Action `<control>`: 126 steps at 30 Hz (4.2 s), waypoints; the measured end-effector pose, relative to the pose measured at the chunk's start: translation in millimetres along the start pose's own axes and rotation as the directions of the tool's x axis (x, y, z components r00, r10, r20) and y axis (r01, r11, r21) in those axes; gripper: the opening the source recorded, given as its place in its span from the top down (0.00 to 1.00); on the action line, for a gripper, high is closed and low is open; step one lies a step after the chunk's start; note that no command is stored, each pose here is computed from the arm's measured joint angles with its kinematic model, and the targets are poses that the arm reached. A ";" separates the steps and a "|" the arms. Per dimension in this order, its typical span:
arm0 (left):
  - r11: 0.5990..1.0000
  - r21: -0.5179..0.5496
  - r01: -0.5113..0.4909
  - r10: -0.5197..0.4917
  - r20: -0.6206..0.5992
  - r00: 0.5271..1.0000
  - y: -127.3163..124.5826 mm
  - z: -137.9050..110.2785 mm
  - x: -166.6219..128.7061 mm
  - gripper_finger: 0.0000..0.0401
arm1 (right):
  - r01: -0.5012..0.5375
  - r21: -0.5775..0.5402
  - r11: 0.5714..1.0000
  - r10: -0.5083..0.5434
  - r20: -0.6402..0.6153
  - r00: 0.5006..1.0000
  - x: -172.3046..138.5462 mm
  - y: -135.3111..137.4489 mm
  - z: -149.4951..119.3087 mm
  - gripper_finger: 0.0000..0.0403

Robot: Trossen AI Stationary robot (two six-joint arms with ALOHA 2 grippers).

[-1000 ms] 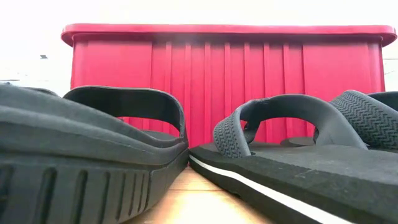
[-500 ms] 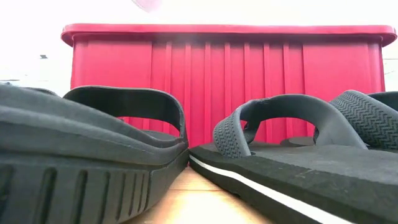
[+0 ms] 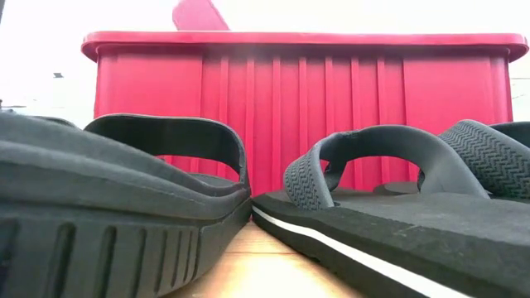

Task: Pick and place slides into bin
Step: Put the left pink slide into the bin, then put the pink slide into the bin

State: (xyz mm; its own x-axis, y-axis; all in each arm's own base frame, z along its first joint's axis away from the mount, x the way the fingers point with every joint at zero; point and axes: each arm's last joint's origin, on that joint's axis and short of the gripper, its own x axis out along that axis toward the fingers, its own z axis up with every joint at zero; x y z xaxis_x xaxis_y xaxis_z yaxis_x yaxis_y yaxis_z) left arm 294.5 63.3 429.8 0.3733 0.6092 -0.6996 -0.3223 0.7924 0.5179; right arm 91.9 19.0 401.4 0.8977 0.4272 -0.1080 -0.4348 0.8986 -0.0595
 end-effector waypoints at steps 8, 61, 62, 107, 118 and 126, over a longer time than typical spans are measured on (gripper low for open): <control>0.999 0.042 0.014 -0.005 -0.198 0.980 -19.8 3.9 45.4 1.00 | 0.000 0.000 1.000 0.000 0.000 1.000 0.0 0.0 0.0 1.00; 0.985 0.154 0.081 0.010 -0.512 0.859 -88.6 -76.8 197.4 1.00 | -0.001 -0.025 1.000 0.001 -0.014 1.000 0.0 0.1 -1.4 1.00; 0.985 0.152 0.082 0.008 -0.512 0.859 -89.1 -77.3 197.9 1.00 | -0.001 -0.025 1.000 0.001 -0.014 1.000 0.0 0.1 -1.4 1.00; 0.991 0.052 0.122 -0.080 -0.499 0.863 -81.7 -67.2 185.9 0.68 | -0.001 -0.025 1.000 0.001 -0.014 1.000 0.0 0.1 -1.4 1.00; 0.984 -0.163 0.074 -0.113 -0.248 0.962 -46.6 -43.8 58.6 0.68 | -0.001 -0.024 1.000 0.001 -0.015 1.000 0.0 0.1 -1.5 1.00; 0.959 -0.228 0.169 -0.198 -0.115 0.973 -63.0 -73.1 -33.0 0.68 | -0.001 -0.024 1.000 0.001 -0.015 1.000 0.0 0.1 -1.6 1.00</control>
State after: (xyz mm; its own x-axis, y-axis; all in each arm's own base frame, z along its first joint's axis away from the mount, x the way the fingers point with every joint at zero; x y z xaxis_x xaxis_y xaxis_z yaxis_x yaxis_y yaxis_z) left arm 238.9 -9.1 384.3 0.3277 0.4321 -0.8402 -0.4442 0.8553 0.2666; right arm 91.7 18.9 399.8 0.8960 0.4266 -0.1234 -0.4377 0.8952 -0.0836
